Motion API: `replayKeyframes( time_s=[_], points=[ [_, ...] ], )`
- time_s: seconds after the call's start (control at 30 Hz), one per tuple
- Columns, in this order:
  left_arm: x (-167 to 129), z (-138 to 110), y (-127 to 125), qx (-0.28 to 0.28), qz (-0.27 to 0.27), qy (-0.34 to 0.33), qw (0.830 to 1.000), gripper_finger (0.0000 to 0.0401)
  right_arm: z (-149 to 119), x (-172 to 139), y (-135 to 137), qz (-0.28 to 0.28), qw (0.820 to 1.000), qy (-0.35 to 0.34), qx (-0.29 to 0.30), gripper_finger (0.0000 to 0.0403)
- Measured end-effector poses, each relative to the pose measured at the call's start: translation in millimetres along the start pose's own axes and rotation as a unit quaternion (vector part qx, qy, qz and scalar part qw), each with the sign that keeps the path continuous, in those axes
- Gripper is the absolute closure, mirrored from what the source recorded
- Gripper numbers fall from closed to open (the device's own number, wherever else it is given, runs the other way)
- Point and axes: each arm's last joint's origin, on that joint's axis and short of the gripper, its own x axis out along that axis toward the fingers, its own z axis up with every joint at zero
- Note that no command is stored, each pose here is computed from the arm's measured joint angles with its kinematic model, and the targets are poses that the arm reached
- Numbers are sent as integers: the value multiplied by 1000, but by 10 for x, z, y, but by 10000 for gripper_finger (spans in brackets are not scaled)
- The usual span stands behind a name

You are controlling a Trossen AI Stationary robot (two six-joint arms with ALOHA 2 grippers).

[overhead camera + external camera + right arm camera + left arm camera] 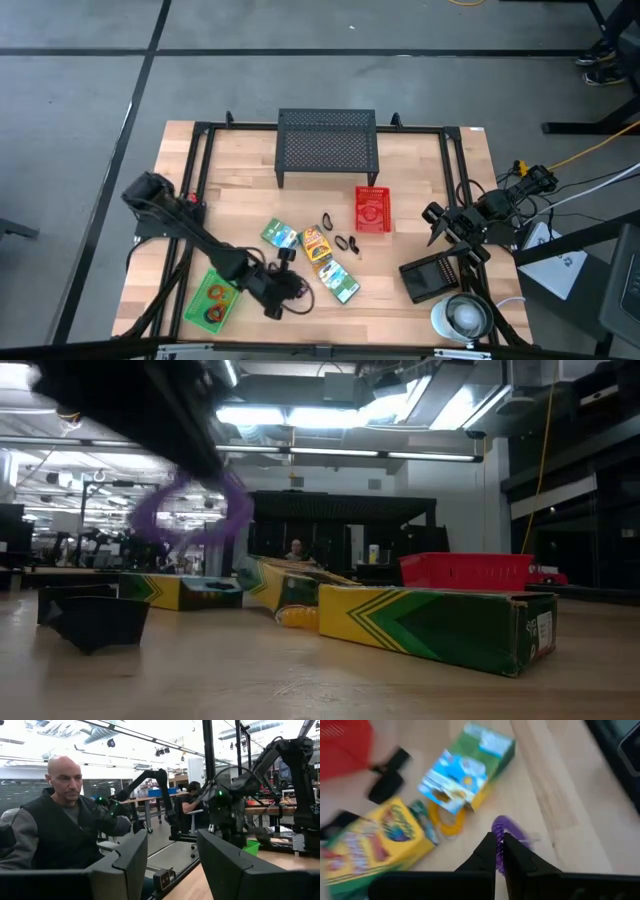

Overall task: Pick & Place Office Desk Supplies
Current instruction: Put the violet spring keychain into the green bin

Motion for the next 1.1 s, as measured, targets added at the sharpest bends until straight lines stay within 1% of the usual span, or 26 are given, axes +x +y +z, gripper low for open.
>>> replayKeyframes(
  time_s=[0.13, 0.23, 0.37, 0.43, 0.57, 0.8, 1.0, 1.1],
  points=[
    [-334, 18, -53, -7, 18, -10, 1000, 392, 5, 0, 1, 0, 1000, -3, 0, 230],
    [-509, -108, -111, -15, 44, 22, 999, 395, 9, 0, 1, 1, 1000, -4, 0, 230],
    [-745, -279, -221, -50, 59, 56, 995, 396, 10, 0, 2, 1, 1000, -5, 0, 230],
    [-839, -357, -302, -62, 56, 65, 994, 396, 11, 0, 2, 1, 1000, -6, 0, 230],
    [-1028, -449, -423, -85, 56, 52, 993, 398, 11, 0, 2, 1, 1000, -6, 0, 230],
    [-1287, -573, -523, -109, 54, 35, 992, 398, 11, 0, 0, -1, 1000, -6, 0, 231],
    [-1498, -703, -554, -115, 39, 59, 991, 398, 12, 0, -4, -8, 1000, -7, 0, 231],
    [-1590, -759, -571, -133, 20, 83, 987, 398, 12, 0, -4, -8, 1000, -7, 1, 231]
  ],
)
